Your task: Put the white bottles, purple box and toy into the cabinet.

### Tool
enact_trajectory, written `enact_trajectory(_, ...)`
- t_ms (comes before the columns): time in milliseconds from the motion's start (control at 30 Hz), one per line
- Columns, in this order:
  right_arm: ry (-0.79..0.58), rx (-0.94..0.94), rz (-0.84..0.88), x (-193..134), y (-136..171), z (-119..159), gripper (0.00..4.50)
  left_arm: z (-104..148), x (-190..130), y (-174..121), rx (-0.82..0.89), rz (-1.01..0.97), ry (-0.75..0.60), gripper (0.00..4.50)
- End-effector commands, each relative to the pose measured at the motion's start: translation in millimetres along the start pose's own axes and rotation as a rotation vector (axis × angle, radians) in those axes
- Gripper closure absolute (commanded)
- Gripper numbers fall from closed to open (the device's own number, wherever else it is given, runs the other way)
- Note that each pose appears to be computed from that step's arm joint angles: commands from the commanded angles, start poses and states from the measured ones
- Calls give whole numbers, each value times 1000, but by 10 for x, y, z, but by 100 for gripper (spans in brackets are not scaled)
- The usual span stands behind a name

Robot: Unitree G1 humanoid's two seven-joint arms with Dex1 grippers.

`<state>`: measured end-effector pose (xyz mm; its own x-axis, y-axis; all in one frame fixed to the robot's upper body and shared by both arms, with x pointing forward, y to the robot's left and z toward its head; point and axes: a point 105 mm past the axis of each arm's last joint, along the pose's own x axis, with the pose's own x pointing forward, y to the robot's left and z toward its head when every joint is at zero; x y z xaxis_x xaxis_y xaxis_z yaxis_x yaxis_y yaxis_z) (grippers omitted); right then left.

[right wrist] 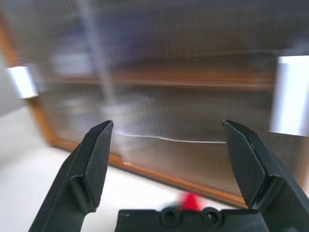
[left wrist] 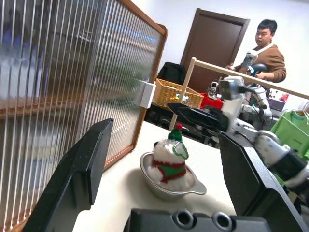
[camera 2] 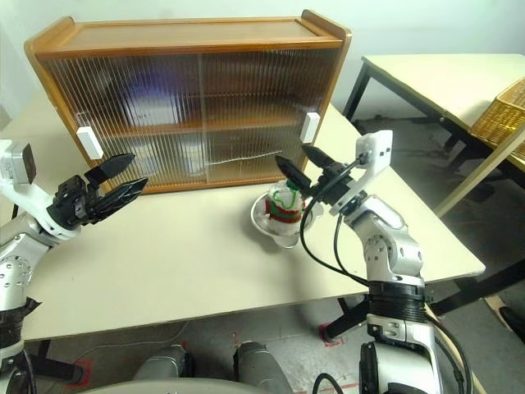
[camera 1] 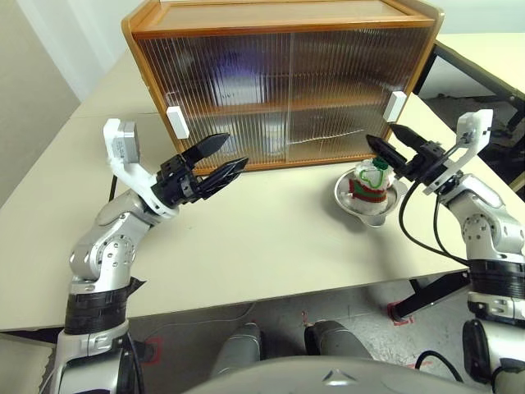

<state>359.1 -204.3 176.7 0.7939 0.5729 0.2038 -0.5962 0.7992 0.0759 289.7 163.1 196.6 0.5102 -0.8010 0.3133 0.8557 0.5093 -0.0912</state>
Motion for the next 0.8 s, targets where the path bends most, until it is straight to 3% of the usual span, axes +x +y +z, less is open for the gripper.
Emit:
enact_trajectory(33,3,-25,-43,5,-144,34,103,26,-23,-34,1,-12,2,0)
enact_trajectory(333,80,-14,-141,30,-418,-66,448,47,-13,-70,16,-8,-25,0)
enact_trajectory(800,116,-184,-312,226,-721,-30,448,62,-12,-62,26,4,-38,0)
